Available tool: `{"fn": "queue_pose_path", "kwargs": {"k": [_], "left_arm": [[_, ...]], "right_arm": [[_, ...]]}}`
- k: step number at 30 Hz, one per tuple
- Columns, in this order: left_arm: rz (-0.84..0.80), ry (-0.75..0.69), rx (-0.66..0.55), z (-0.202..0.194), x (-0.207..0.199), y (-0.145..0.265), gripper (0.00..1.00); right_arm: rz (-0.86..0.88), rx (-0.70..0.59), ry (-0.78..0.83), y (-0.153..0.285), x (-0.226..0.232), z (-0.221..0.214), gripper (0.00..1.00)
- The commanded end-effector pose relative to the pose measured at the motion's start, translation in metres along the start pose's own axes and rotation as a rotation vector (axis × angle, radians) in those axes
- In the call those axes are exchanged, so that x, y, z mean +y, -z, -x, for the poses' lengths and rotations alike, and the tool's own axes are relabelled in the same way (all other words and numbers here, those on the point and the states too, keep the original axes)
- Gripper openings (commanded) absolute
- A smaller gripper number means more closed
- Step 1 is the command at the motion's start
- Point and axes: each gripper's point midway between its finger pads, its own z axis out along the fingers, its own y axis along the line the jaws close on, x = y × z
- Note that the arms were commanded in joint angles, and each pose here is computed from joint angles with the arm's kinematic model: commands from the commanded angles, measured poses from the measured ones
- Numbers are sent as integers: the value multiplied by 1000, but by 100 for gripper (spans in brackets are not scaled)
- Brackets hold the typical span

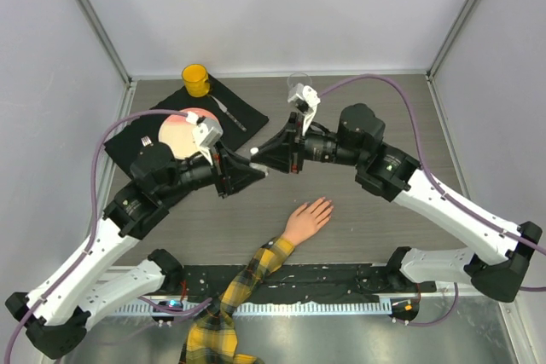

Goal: Paint the nails

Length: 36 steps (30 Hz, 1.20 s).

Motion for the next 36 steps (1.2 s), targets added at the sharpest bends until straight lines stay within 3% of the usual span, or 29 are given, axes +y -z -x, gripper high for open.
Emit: {"fn": "queue_pose_path", "kwargs": {"k": [1, 2, 3, 8, 12, 16, 19, 20, 22, 25, 27, 36], "left_arm": [[410, -177, -207, 72, 65, 12, 0], [435, -179, -183, 68, 75, 5, 0], [448, -184, -183, 70, 79, 2, 0], [389, -164, -178, 66, 81, -20, 0], [275, -173, -163, 56, 62, -22, 0], [25, -182, -130, 34, 17, -20, 0], [-96, -164, -157, 29, -10, -7, 0], [-126, -155, -146, 25, -16, -4, 0], [-125, -138, -125, 19, -20, 3, 0], [-137, -135, -92, 12, -25, 9, 0], [-186, -126, -70, 7, -35, 13, 0], [-359, -84, -55, 9, -68, 23, 0]], "right_arm": [[-550, 61, 94, -17, -27, -27, 1], [-686, 13, 99, -18, -25, -10, 1], [-938, -7, 147, 4, -45, -7, 1], [-998, -63, 151, -4, -35, -8, 1], [-833, -68, 170, -11, -20, 6, 3], [-625, -24, 189, -15, 1, 3, 23], [-547, -10, 173, -4, 9, 6, 30], [-467, 11, 164, -6, 19, 2, 39], [-402, 8, 147, 7, 25, 9, 44], [-260, 8, 125, 18, 37, 12, 61], [-145, 4, 103, 27, 53, 17, 66], [40, 37, 21, 31, 49, 21, 69]]}}
